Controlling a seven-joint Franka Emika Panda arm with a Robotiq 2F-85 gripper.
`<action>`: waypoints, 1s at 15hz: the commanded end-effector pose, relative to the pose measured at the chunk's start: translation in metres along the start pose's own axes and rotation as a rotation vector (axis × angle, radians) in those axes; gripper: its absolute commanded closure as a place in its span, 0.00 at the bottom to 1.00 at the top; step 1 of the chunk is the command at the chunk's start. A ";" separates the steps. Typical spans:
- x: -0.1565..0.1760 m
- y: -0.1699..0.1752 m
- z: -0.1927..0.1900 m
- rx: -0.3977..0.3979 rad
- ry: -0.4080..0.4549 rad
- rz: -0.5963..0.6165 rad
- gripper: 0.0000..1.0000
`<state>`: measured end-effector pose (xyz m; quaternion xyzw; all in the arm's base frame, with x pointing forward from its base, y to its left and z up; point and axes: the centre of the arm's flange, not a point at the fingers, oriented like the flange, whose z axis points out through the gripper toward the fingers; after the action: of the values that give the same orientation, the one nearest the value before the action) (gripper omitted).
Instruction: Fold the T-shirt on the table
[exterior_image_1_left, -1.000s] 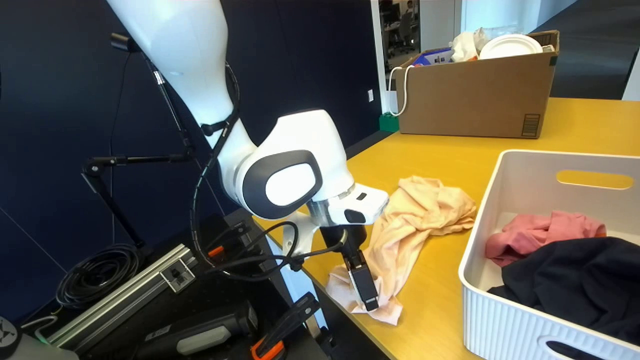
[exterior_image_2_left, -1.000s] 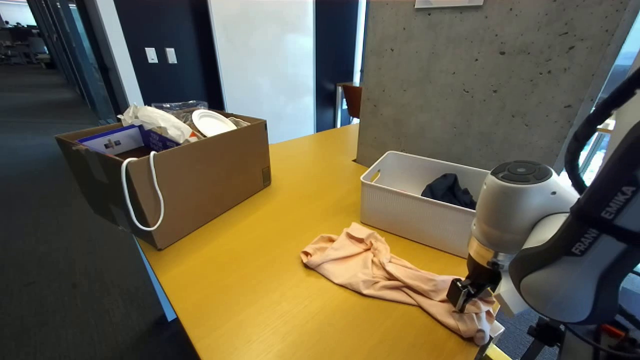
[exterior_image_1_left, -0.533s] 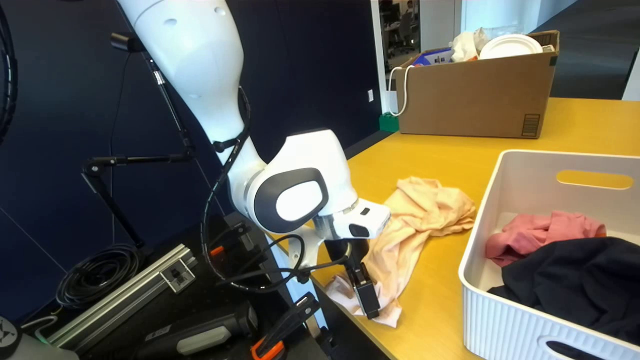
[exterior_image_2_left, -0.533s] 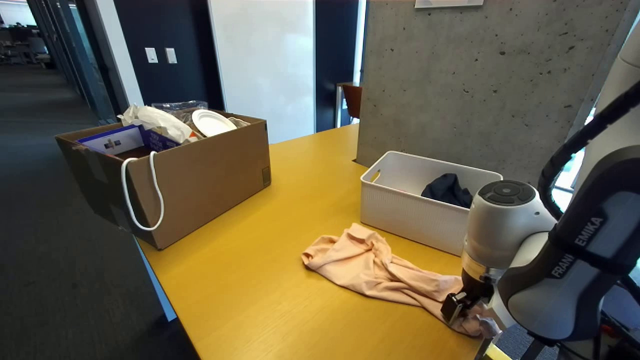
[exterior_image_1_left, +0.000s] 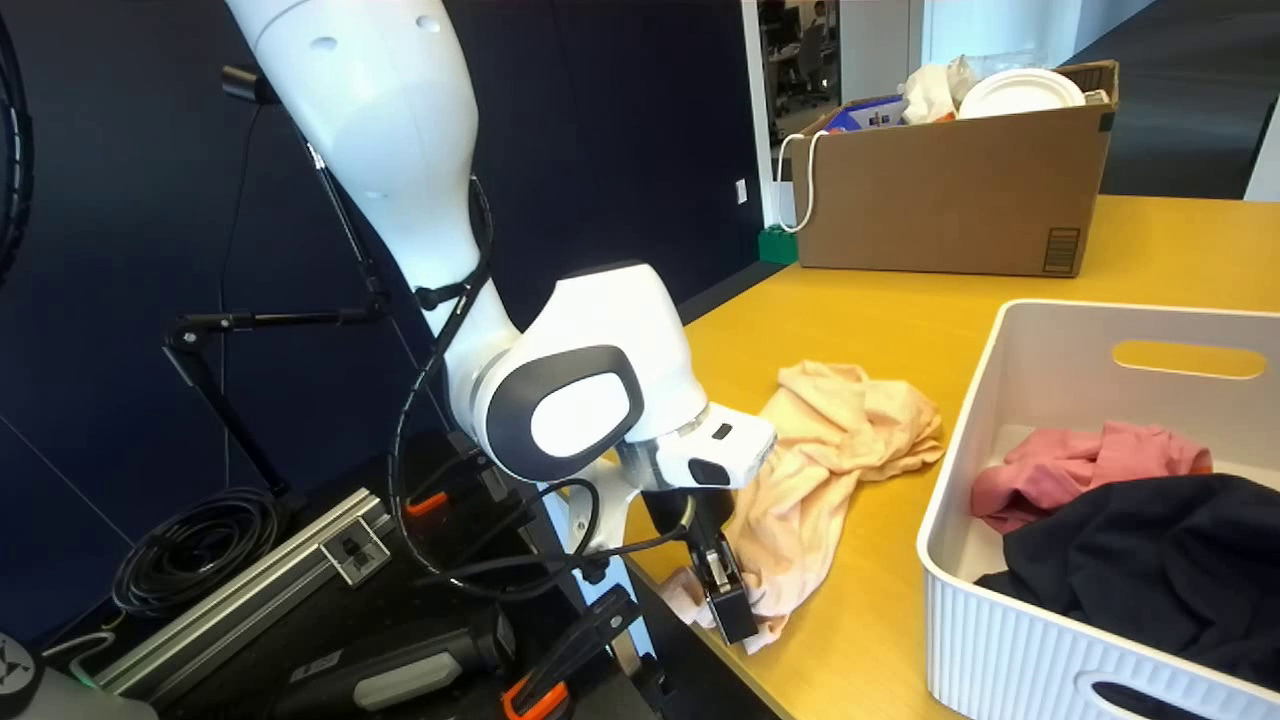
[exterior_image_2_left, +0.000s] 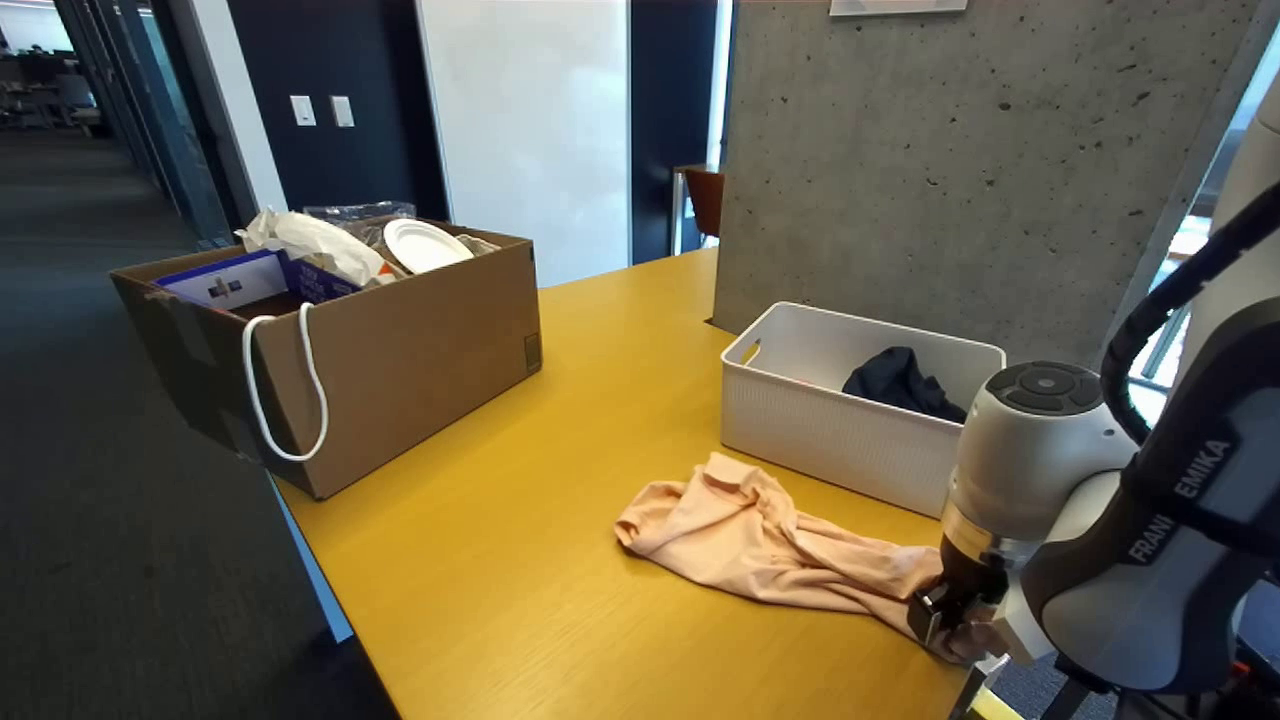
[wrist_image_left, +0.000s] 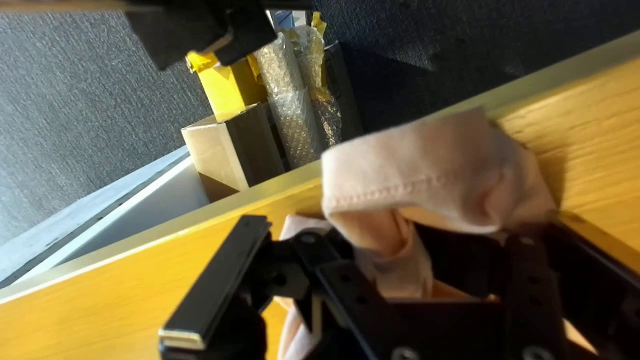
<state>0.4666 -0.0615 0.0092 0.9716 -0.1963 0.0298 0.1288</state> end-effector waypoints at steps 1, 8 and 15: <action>-0.025 0.017 -0.045 0.014 0.059 0.018 1.00; 0.006 0.041 -0.123 -0.015 0.176 0.116 1.00; 0.080 0.037 -0.175 0.020 0.290 0.123 1.00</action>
<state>0.5049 -0.0902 0.1645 0.9427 -0.2492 0.1613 0.1521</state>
